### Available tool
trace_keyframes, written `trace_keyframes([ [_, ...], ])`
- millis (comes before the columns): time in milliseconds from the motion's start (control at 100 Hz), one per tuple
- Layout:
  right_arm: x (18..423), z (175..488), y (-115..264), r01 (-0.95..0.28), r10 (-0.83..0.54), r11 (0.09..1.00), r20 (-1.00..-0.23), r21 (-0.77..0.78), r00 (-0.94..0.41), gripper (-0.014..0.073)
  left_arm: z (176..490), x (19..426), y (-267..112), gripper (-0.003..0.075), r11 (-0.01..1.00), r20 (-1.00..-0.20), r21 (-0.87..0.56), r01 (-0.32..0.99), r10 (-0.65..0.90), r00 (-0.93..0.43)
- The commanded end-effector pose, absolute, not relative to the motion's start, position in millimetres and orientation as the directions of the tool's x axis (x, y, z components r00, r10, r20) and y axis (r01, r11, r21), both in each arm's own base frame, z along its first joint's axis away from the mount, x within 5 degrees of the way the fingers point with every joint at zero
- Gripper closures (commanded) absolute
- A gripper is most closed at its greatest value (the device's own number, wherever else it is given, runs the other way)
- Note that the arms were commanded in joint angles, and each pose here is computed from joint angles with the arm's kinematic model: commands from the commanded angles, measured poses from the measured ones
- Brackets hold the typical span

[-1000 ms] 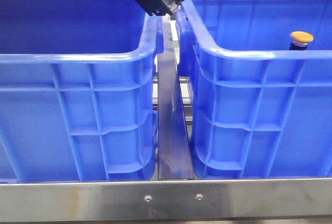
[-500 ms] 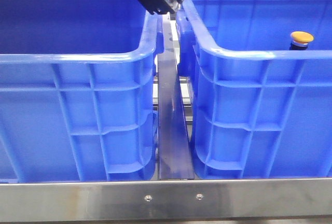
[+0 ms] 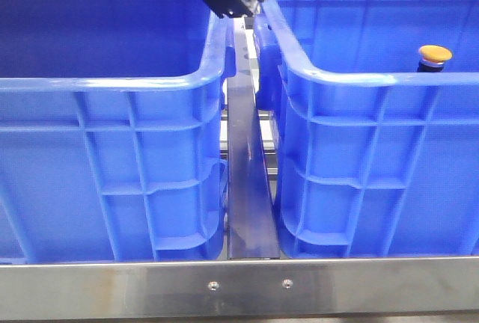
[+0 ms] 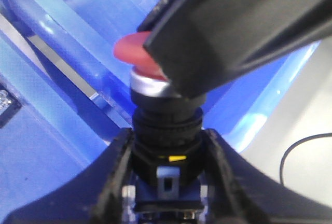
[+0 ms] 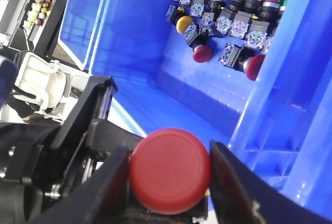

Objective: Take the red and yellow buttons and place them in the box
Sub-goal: 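Carry the red button with the right gripper down beside the yellow button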

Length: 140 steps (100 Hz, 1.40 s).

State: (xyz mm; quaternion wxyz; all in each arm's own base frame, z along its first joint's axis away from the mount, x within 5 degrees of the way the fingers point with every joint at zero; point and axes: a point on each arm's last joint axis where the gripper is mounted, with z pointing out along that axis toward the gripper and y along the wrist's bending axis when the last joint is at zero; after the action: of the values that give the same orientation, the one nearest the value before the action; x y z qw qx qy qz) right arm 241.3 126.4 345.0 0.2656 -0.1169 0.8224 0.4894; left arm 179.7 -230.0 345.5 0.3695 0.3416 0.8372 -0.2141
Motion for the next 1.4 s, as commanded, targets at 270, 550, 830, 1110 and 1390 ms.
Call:
trace_keyframes([
  [270,243.7,371.0,121.7,-0.493,0.155,0.486,-0.626,0.722,-0.765,0.0426,366.5,175.7,-229.8,0.0156,0.654,-0.826,-0.111,0.749,0.358,-0.435],
  [550,264.2,379.6,69.7,-0.494,0.196,0.639,-0.746,0.589,-0.636,0.0426,364.1,174.6,-228.5,0.0156,0.656,-0.808,-0.109,0.747,0.379,-0.451],
  [830,278.9,372.1,15.5,-0.356,0.154,0.855,-0.841,0.377,-0.519,0.0426,362.8,174.0,-227.8,0.0156,0.657,-0.798,-0.108,0.746,0.391,-0.459],
  [1110,289.6,357.1,-11.0,-0.16,0.08,0.974,-0.906,0.159,-0.416,0.0426,362.8,174.0,-227.8,0.0156,0.657,-0.798,-0.108,0.746,0.391,-0.459],
  [1390,298.7,338.4,-29.9,0.024,0.102,0.995,-0.934,0.1,-0.343,0.0426,362.8,173.6,-228.1,0.0156,0.657,-0.796,-0.118,0.745,0.386,-0.466],
])
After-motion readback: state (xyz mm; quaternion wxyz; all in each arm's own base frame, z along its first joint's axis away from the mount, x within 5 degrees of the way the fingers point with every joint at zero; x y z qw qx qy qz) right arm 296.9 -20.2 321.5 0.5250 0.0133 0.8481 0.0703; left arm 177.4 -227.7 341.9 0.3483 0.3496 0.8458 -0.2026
